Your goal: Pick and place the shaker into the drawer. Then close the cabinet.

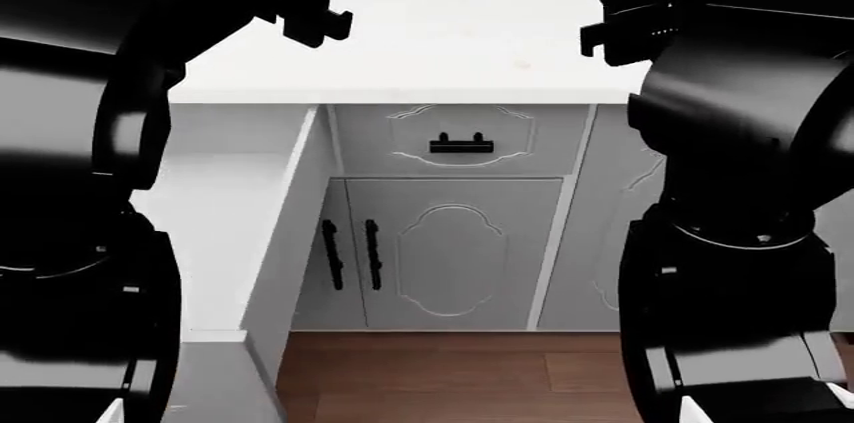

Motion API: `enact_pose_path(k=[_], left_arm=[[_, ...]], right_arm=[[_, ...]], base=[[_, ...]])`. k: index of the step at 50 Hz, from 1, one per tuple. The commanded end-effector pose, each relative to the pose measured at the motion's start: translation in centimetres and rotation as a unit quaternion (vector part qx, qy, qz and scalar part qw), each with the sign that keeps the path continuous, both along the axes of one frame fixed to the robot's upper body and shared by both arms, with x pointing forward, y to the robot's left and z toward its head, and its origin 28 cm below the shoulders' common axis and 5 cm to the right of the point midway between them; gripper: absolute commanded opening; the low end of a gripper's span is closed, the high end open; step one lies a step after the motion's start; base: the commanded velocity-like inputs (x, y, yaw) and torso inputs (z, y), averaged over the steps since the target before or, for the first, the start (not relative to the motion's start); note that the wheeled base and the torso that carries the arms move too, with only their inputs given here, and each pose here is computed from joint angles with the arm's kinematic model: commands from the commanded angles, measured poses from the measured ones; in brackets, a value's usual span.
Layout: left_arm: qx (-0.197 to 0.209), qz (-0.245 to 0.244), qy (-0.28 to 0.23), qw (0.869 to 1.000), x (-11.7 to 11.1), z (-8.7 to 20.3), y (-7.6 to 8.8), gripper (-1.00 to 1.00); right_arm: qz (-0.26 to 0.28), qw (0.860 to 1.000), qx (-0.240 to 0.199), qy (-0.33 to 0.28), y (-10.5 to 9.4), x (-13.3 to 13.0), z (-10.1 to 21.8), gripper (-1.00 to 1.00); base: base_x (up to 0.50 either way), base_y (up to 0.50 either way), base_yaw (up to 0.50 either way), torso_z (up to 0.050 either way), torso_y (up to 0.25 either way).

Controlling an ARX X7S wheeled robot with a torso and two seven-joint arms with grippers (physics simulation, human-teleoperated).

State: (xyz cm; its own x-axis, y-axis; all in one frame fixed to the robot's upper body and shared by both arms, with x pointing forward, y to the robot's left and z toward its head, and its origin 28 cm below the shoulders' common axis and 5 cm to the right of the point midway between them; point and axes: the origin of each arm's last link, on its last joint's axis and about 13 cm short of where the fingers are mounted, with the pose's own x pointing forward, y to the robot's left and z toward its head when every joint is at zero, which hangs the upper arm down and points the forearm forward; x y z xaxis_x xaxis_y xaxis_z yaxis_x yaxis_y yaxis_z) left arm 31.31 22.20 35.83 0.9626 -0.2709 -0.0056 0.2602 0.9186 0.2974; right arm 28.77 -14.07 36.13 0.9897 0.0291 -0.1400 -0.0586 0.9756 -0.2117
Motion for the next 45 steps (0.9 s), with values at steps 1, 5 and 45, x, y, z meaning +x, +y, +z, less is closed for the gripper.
enact_pose_path(k=[1, 5, 45], left_arm=[[-0.003, 0.0, -0.001, 1.0, 0.02, -0.01, -0.03, -1.0], [-0.003, 0.0, 0.0, 1.0, 0.03, -0.1, -0.01, -1.0], [-0.009, 0.001, 0.004, 1.0, 0.22, -0.41, 0.14, -1.0]], right_arm=[[0.001, 1.0, -0.004, 0.001, 0.1, 0.03, -0.18, -1.0], [0.001, 1.0, -0.004, 0.001, 0.04, 0.02, -0.22, -1.0], [-0.001, 1.0, -0.004, 0.004, -0.03, 0.23, -0.72, -1.0]], base=[[0.0, 0.5, 0.0, 0.0, 0.0], [0.0, 0.5, 0.0, 0.0, 0.0], [0.0, 0.5, 0.0, 0.0, 0.0]])
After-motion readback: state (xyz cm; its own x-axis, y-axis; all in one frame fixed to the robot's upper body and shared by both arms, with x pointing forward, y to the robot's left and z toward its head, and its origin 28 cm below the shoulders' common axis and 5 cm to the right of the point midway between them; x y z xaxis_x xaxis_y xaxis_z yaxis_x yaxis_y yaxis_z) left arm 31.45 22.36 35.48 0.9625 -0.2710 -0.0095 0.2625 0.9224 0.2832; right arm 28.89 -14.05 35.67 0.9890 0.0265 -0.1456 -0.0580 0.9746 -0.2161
